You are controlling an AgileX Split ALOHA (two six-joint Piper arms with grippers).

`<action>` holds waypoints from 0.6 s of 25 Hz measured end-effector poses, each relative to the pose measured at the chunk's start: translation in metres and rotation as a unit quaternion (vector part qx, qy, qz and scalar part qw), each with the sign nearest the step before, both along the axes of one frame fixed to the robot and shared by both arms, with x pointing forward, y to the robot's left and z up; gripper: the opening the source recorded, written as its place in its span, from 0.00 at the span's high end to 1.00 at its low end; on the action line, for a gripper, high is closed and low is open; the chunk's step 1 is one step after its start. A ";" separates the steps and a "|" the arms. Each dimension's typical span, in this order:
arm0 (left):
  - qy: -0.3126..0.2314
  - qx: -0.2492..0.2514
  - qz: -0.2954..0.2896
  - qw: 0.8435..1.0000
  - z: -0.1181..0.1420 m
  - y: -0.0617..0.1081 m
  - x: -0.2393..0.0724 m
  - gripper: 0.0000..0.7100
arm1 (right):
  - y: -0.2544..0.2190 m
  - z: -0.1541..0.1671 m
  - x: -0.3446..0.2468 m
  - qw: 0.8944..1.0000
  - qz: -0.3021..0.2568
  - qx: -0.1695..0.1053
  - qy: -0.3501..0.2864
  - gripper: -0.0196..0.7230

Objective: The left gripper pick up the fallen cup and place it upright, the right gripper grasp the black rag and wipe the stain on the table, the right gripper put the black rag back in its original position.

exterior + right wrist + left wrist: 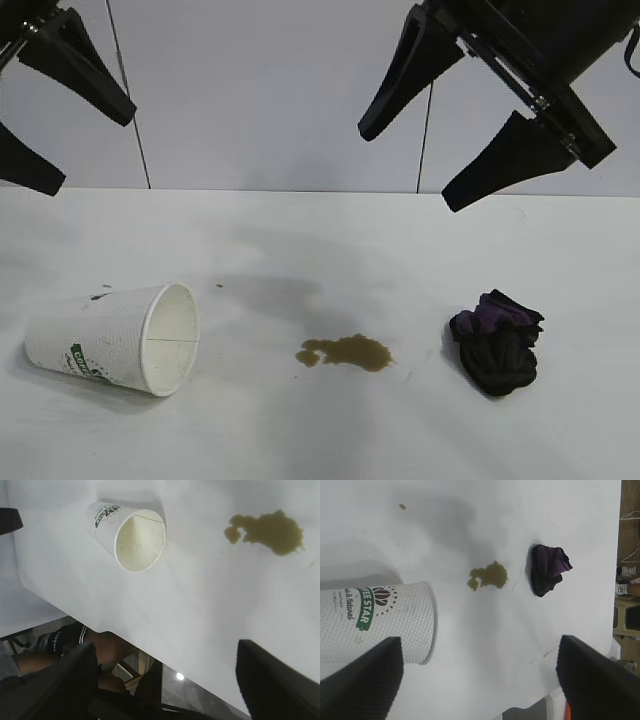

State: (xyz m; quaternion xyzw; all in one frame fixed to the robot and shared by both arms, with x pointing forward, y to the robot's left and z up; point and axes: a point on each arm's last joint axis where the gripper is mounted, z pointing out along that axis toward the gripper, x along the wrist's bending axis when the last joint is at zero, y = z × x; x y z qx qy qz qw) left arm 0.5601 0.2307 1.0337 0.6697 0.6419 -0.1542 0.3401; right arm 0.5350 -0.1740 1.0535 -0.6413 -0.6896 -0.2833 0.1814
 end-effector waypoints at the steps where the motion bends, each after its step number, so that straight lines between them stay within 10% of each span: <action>1: -0.003 0.001 0.003 1.000 0.000 0.000 0.001 0.15 | 0.000 0.000 0.000 1.000 -0.001 0.000 -0.001 0.25; 9: -0.052 -0.010 0.045 0.998 0.005 0.001 0.013 0.15 | 0.000 0.000 0.002 1.000 -0.006 0.000 -0.007 0.25; 15: -0.165 -0.049 -0.126 0.977 0.045 -0.023 0.013 0.15 | 0.000 0.000 0.002 1.000 -0.006 0.000 -0.007 0.25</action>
